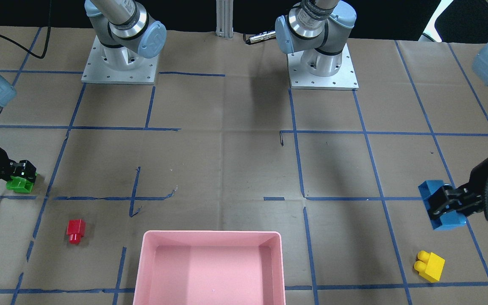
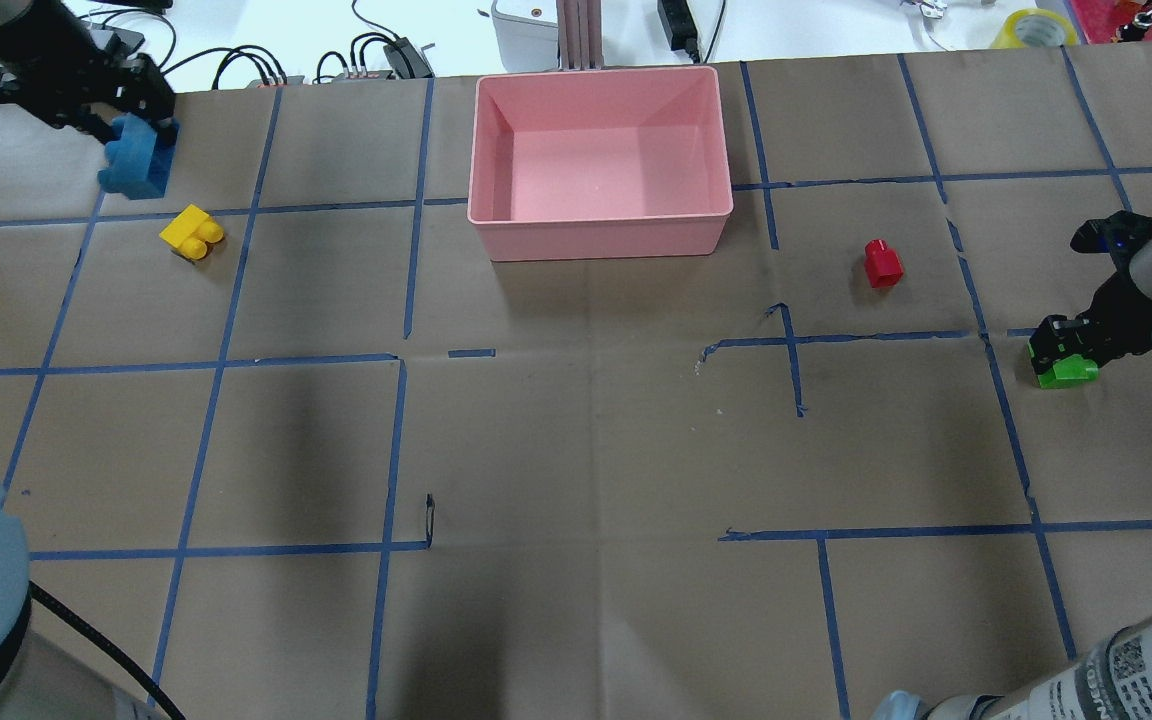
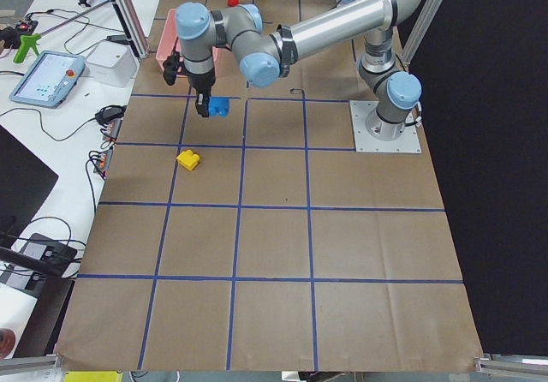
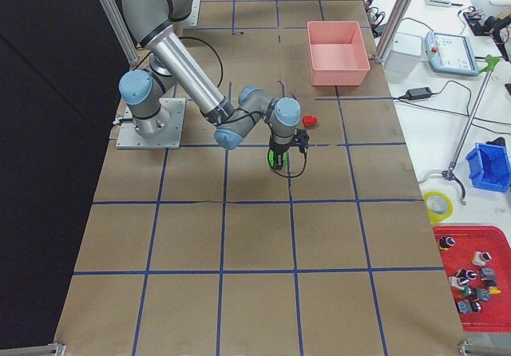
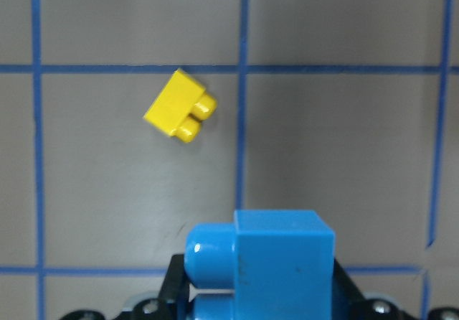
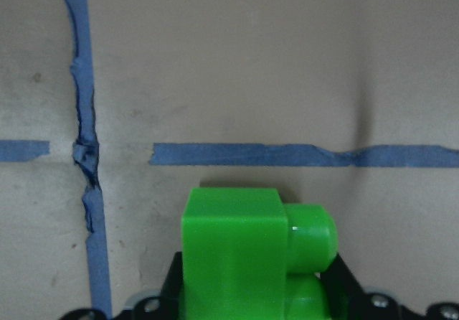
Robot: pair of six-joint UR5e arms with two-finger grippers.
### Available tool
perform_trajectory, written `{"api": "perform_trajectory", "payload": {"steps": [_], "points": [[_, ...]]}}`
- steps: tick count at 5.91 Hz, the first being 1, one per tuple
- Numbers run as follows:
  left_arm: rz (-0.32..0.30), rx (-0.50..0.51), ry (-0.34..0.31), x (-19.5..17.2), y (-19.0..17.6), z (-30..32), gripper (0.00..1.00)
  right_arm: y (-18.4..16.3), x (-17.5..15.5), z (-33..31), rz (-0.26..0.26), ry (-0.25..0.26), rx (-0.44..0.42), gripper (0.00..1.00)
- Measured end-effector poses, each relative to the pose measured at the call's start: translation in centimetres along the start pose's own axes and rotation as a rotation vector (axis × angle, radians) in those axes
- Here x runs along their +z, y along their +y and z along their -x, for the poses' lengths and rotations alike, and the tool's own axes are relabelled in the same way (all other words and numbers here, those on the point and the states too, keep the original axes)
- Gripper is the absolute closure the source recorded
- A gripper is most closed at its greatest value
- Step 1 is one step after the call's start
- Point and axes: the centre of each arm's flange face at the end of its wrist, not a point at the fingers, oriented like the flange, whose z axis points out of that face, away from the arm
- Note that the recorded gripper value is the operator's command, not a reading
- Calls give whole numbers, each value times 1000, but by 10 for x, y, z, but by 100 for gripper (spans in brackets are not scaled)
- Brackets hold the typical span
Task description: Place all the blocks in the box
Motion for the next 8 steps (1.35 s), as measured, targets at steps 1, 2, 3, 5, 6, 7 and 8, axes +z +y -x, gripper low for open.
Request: {"api": "perform_trajectory", "payload": {"steps": [1, 2, 3, 5, 6, 7, 8], "points": [[-15, -53, 12, -8, -17, -80, 98, -1, -11, 0, 12, -10, -1, 94], [-20, -96, 27, -1, -24, -163, 98, -4, -29, -1, 10, -10, -2, 94], [-24, -130, 40, 22, -31, -231, 98, -8, -57, -1, -19, 11, -7, 93], [-48, -150, 53, 104, -58, -307, 98, -18, -130, 16, -51, 26, -42, 93], [-57, -144, 57, 149, -66, -321, 75, -26, -161, 27, -48, 1, -56, 93], [-54, -137, 55, 178, -68, -331, 11, -35, -189, 39, -50, -20, -57, 93], [-51, -137, 53, 189, -66, -338, 1, -44, -208, 62, -48, -29, -62, 93]]}}
